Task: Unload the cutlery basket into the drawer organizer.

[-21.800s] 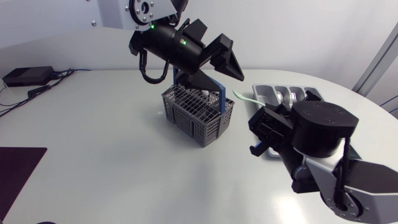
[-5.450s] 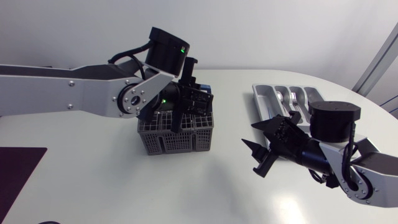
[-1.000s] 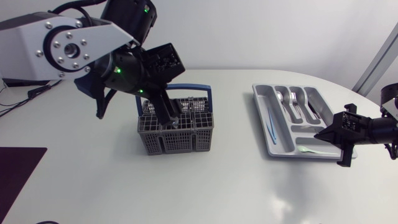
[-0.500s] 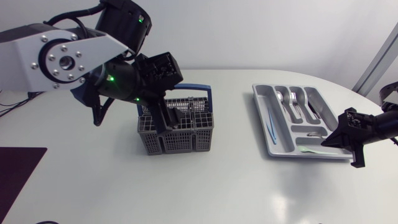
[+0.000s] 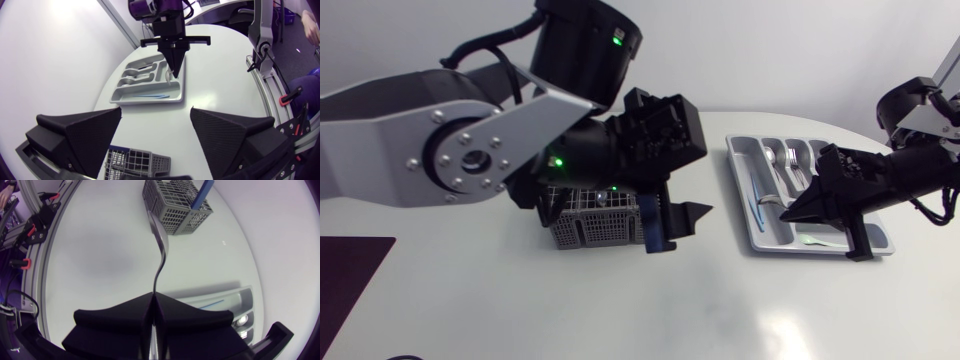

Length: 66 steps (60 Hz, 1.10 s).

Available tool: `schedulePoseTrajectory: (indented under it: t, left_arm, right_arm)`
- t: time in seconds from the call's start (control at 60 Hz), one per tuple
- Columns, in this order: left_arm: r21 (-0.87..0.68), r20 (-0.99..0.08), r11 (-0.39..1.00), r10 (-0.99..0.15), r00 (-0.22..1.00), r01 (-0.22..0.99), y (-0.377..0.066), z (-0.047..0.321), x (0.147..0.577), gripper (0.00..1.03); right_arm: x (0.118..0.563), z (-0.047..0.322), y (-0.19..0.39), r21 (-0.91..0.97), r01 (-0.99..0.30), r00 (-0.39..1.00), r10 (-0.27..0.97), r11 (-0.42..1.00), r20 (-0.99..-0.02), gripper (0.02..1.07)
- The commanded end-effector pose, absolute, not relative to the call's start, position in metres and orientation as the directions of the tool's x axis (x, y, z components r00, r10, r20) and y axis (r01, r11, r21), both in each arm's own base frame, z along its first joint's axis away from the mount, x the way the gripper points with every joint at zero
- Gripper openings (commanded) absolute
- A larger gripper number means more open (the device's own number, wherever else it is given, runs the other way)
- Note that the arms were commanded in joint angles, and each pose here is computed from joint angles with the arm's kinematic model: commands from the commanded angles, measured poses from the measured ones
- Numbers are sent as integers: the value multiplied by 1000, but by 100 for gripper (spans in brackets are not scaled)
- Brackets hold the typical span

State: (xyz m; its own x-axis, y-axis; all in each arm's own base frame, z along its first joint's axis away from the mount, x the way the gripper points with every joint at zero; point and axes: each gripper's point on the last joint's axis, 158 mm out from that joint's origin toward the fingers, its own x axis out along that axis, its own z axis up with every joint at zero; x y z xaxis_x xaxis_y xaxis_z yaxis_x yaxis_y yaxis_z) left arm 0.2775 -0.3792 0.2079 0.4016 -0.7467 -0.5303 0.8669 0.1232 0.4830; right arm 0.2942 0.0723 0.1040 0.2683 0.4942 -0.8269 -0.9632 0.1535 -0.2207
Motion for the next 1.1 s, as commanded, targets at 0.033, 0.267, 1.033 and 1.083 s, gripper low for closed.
schedulePoseTrajectory:
  t: [0.033, 0.267, 1.033, 1.083]
  left_arm:
    - [456, -570, 68, -743, 350, 888, -394, 177, 267, 95]
    - [447, -559, 73, -755, 342, 891, -408, 168, 267, 95]
    - [434, -521, 143, -766, 377, 890, -417, 160, 286, 36]
    - [432, -522, 146, -764, 379, 890, -416, 159, 287, 27]
  right_arm:
    - [281, 104, 95, -149, -972, 223, 526, 180, -821, 7]
    - [281, 117, 115, -163, -967, 247, 557, 197, -793, 7]
    - [261, 112, 146, -161, -971, 235, 575, 178, -783, 7]
    - [261, 112, 146, -160, -971, 235, 575, 179, -783, 7]
